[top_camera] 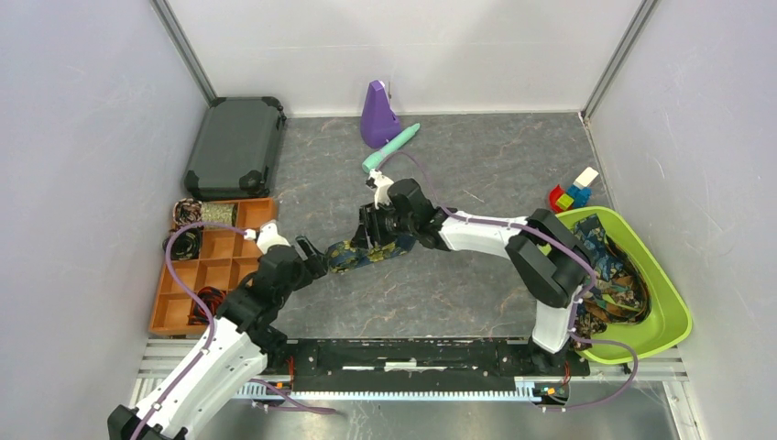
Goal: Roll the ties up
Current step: Roll the tie at the center of the board.
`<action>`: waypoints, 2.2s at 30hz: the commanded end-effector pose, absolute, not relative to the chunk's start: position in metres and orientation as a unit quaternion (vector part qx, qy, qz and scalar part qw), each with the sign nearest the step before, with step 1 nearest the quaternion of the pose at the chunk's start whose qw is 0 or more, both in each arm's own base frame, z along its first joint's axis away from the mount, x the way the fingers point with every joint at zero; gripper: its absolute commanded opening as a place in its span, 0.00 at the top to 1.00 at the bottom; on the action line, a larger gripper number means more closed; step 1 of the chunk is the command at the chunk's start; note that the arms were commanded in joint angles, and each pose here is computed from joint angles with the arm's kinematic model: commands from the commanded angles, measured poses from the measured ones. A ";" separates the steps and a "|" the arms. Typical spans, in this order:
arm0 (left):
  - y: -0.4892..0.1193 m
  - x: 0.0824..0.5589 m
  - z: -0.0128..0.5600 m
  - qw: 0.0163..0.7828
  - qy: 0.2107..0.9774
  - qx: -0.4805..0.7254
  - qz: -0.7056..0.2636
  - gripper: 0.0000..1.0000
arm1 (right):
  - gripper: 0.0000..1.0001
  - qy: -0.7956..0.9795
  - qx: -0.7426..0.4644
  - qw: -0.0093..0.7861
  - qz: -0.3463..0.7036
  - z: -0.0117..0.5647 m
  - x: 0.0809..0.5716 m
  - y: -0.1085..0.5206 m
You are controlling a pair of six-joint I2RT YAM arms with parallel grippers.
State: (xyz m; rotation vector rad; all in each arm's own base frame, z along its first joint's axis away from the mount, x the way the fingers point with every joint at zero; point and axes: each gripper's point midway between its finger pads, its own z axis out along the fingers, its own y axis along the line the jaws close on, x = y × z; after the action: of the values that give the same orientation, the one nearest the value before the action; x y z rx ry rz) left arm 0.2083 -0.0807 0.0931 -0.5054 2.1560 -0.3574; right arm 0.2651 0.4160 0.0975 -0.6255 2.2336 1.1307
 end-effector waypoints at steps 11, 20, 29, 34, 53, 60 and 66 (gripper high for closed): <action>-0.099 0.214 0.090 0.431 0.854 -0.213 -0.197 0.16 | 0.50 0.852 -0.216 0.242 0.412 0.070 0.278 0.435; -0.098 0.216 0.086 0.429 0.858 -0.208 -0.188 0.16 | 0.45 0.833 -0.208 0.241 0.453 0.092 0.275 0.442; -0.095 0.217 0.084 0.433 0.857 -0.210 -0.182 0.16 | 0.42 0.824 -0.184 0.222 0.488 0.091 0.272 0.451; -0.095 0.218 0.086 0.435 0.858 -0.206 -0.181 0.14 | 0.45 0.836 -0.177 0.218 0.471 0.074 0.274 0.447; -0.098 0.240 0.089 0.437 0.858 -0.189 -0.191 0.13 | 0.58 0.853 -0.168 0.200 0.453 0.036 0.277 0.436; -0.107 0.251 0.081 0.440 0.849 -0.185 -0.225 0.14 | 0.58 0.853 -0.168 0.196 0.454 0.031 0.274 0.432; -0.115 0.255 0.077 0.430 0.853 -0.173 -0.241 0.14 | 0.59 0.853 -0.169 0.194 0.453 0.026 0.272 0.429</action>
State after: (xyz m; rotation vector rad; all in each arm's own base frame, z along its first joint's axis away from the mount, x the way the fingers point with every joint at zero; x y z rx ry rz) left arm 0.2443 -0.1044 0.0663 -0.5191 2.1726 -0.5386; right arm 0.2746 0.4371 0.0457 -0.4682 2.3596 1.3062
